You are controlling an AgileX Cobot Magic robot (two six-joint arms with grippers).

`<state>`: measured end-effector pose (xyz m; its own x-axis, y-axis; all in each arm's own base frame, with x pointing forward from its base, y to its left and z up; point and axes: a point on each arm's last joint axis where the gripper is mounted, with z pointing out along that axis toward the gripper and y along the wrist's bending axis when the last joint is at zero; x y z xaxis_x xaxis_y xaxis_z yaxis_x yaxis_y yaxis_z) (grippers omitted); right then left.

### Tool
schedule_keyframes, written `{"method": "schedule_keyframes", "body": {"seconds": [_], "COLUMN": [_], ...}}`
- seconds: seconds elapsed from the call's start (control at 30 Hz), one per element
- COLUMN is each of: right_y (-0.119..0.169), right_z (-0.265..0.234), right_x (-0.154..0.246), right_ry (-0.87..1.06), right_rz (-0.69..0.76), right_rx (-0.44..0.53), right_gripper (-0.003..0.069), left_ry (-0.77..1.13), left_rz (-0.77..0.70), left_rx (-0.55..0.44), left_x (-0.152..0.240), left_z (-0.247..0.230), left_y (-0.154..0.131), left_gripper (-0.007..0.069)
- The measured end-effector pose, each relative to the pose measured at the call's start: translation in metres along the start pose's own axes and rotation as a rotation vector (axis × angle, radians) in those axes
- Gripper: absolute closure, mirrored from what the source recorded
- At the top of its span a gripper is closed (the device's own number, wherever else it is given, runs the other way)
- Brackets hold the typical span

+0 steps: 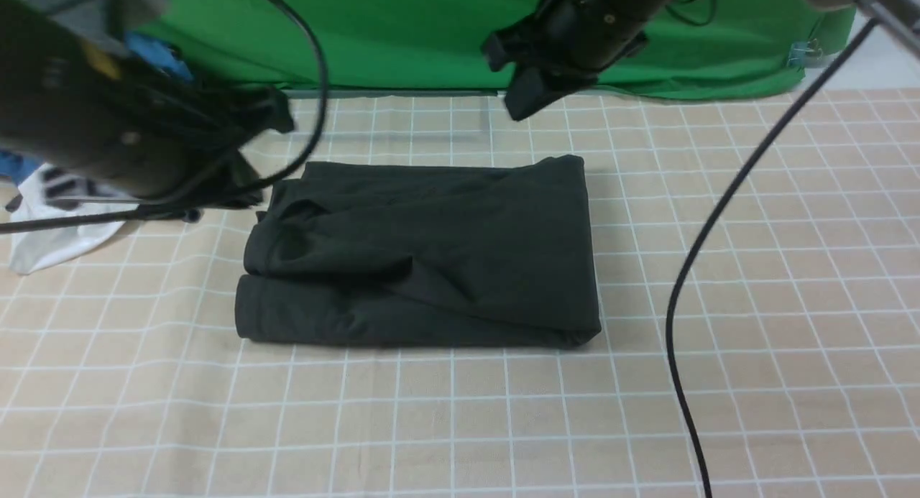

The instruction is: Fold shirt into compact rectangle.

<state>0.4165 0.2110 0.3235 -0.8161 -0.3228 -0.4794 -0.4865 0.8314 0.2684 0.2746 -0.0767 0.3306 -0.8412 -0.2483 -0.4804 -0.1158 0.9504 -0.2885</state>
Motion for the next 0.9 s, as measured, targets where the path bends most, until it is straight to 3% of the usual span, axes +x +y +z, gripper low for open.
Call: {"method": "schedule_keyframes", "body": {"seconds": [0.43,0.9], "right_y": [-0.012,-0.041], "right_z": [0.015,0.100], "right_x": [0.040,0.086], "right_ry": [0.152,0.332], "right_rz": [-0.010,0.089], "right_rx": [0.035,0.057], "right_gripper": [0.0620,0.0608], "left_ry": [0.172,0.363], "left_rz": [0.024,-0.029], "left_rx": [-0.072,-0.251], "left_x": [-0.041,-0.026], "left_z": [0.145,0.178], "left_y": [-0.014,0.046], "left_gripper": [0.0612,0.0612]}}
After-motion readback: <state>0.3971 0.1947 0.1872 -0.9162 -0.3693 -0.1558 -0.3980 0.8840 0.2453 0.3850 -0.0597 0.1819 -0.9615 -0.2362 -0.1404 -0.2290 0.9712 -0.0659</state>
